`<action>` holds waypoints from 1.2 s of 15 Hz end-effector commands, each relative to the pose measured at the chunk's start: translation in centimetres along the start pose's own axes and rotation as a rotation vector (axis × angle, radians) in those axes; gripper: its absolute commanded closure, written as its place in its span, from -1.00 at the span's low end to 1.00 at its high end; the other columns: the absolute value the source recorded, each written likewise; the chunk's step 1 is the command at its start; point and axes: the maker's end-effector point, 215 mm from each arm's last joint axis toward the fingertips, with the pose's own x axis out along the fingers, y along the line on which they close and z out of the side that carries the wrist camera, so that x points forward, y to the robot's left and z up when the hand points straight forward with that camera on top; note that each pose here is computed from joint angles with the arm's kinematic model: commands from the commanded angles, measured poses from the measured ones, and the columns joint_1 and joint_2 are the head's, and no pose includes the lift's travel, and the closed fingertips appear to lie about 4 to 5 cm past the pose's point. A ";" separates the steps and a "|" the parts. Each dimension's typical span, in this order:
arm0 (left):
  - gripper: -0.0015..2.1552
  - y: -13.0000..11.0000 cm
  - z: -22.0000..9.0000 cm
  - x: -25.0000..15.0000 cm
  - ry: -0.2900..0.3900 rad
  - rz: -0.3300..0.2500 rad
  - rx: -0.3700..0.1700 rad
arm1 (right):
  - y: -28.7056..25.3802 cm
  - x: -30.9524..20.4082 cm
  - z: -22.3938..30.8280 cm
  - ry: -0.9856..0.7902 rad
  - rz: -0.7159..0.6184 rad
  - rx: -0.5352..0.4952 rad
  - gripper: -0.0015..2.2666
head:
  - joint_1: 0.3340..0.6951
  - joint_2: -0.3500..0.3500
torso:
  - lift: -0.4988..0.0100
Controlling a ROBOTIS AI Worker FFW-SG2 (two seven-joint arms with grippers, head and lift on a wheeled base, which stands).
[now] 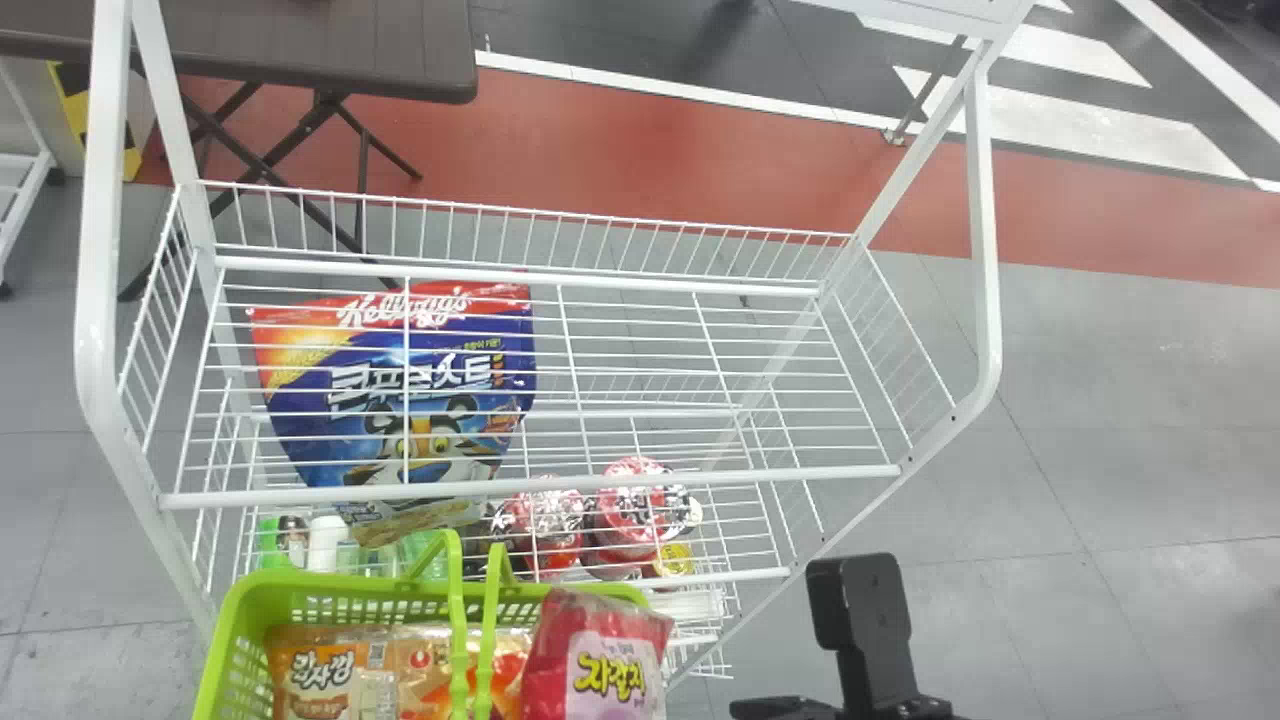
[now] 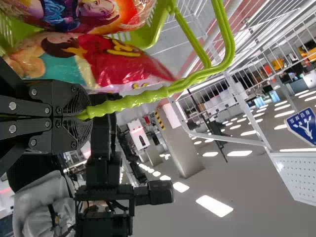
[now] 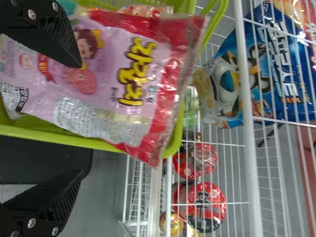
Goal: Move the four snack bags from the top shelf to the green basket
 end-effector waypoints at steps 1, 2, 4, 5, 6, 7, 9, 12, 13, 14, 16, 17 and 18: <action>0.30 0.0 -0.1 -0.1 0.000 0.004 -0.002 | 0.4 -0.8 4.5 -0.147 0.000 -0.033 -0.94 | 1.00 -1.00 | 0.96; 0.30 0.0 -0.1 -0.1 0.000 0.003 -0.002 | 0.3 -1.6 8.2 -0.275 -0.015 -0.058 -0.94 | 1.00 -1.00 | 0.96; 0.30 -0.3 -0.3 0.0 0.002 0.001 -0.002 | 0.2 -4.1 15.0 -0.531 -0.054 -0.086 -0.94 | 1.00 -1.00 | 0.96; 0.30 -0.3 -0.3 -0.1 0.001 0.002 -0.001 | 0.4 -5.6 17.7 -0.648 -0.059 -0.096 -0.94 | 1.00 -1.00 | 0.96; 0.30 -0.4 -0.3 0.0 0.003 0.000 -0.001 | 0.5 -7.0 19.7 -0.748 -0.064 -0.112 -0.94 | 1.00 -1.00 | 0.96; 0.30 -0.4 -0.4 -0.1 0.003 0.002 -0.003 | 0.6 -8.3 21.1 -0.833 -0.071 -0.124 -0.94 | 1.00 -1.00 | 0.96; 0.30 -0.4 -0.4 0.0 0.002 0.001 -0.003 | 1.1 -8.7 21.7 -0.886 -0.091 -0.149 -0.93 | 1.00 -1.00 | 0.96; 0.30 -0.4 -0.5 -0.1 0.002 0.002 -0.005 | 0.9 -10.1 22.6 -0.982 -0.139 -0.164 -0.93 | 1.00 -1.00 | 0.96; 0.30 -0.4 -0.5 -0.1 0.002 0.002 -0.005 | 0.9 -10.2 22.6 -0.990 -0.141 -0.163 -0.93 | 1.00 -1.00 | 0.96; 0.30 -0.4 -0.5 -0.1 0.002 0.002 -0.005 | 0.9 -10.3 22.7 -0.993 -0.140 -0.163 -0.93 | 1.00 -1.00 | 0.96; 0.30 -0.5 -0.5 0.0 0.002 0.000 -0.005 | 0.9 -10.4 22.7 -0.995 -0.139 -0.162 -0.93 | 1.00 -1.00 | 0.96; 0.30 -0.5 -0.6 0.0 0.003 -0.001 -0.007 | 0.9 -10.4 22.7 -0.995 -0.138 -0.161 -0.93 | 1.00 -1.00 | 0.96; 0.30 -0.5 -0.6 0.0 0.003 -0.001 -0.007 | 1.0 -10.4 22.7 -0.995 -0.137 -0.162 -0.93 | 1.00 -1.00 | 0.96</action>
